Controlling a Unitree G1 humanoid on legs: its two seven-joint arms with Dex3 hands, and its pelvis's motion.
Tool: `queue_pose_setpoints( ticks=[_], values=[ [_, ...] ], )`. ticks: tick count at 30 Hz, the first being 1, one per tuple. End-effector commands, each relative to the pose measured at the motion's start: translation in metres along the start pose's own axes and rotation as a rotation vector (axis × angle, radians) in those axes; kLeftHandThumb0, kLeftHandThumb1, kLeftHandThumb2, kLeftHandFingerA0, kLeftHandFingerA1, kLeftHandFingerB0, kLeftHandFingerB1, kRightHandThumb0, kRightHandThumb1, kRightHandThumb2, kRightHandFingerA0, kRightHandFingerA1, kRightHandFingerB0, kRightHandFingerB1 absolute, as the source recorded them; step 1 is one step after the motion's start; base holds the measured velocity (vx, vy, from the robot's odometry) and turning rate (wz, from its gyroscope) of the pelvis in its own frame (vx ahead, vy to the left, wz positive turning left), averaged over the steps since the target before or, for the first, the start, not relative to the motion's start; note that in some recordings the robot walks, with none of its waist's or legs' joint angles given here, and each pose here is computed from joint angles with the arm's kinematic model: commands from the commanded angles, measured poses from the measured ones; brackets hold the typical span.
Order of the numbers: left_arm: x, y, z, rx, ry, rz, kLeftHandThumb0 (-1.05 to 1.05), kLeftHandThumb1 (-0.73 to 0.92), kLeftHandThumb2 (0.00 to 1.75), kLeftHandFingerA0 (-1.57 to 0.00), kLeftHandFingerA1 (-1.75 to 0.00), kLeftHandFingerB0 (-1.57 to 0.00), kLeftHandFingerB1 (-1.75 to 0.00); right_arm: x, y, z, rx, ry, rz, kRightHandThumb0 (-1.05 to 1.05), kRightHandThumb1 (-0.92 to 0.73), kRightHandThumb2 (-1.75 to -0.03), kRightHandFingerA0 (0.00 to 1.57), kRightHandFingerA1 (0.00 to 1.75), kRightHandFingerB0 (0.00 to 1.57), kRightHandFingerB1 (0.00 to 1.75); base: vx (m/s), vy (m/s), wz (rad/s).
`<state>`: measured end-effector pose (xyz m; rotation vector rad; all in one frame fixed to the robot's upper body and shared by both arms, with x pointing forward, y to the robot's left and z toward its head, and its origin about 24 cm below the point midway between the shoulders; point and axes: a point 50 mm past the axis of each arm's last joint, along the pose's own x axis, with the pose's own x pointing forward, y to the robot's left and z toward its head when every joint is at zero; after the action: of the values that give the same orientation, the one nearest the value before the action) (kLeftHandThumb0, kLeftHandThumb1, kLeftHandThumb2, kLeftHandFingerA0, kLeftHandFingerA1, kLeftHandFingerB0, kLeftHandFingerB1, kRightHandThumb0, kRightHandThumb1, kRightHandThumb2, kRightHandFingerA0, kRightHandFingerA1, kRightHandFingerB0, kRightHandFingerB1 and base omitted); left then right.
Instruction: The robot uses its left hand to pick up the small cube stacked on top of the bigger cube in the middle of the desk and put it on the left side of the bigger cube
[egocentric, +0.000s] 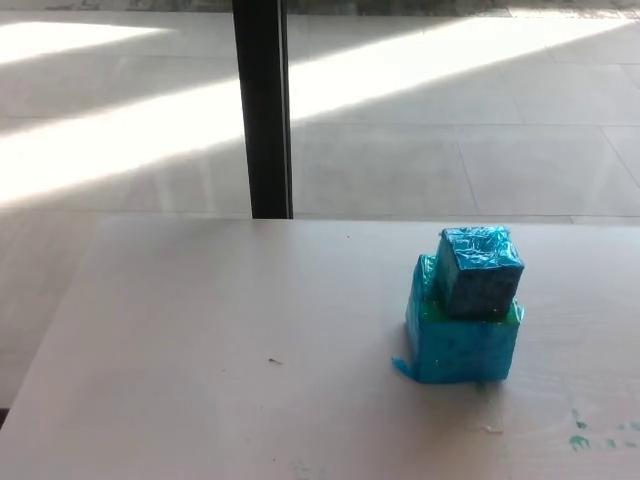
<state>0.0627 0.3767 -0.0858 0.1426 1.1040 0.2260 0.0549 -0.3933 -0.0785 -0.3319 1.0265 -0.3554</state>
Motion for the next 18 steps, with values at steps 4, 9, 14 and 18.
queue_pose_setpoints(
  ticks=[4,9,14,18],
  values=[
    [-0.018,0.04,0.028,-0.195,-0.014,-0.025,-0.79,0.7,1.02,-0.2,-0.53,-0.08,-0.41,-0.004,-0.018,0.007,0.085,-0.082,0.009,-0.69,-0.73,-0.62,0.26,0.62,0.29,0.44,0.0,0.0,0.0],
    [-0.024,0.053,0.089,-0.105,-0.172,-0.058,-0.78,0.87,0.67,-0.23,-0.37,-0.12,-0.24,-0.004,-0.02,0.009,0.056,-0.103,0.024,-0.68,-0.71,-0.65,0.27,0.63,0.27,0.46,0.0,0.0,0.01],
    [-0.04,0.058,0.151,-0.133,-0.313,-0.066,-0.73,0.85,0.67,-0.26,-0.34,-0.12,-0.24,-0.004,-0.02,0.008,0.057,-0.105,0.014,-0.67,-0.74,-0.62,0.3,0.63,0.31,0.45,0.0,-0.002,0.01],
    [-0.058,0.06,0.203,-0.025,-0.469,-0.049,-0.74,0.91,0.67,-0.22,-0.36,-0.11,-0.29,-0.005,-0.021,0.009,0.052,-0.109,0.022,-0.69,-0.7,-0.65,0.27,0.61,0.25,0.44,0.0,0.0,0.0]
  ],
)
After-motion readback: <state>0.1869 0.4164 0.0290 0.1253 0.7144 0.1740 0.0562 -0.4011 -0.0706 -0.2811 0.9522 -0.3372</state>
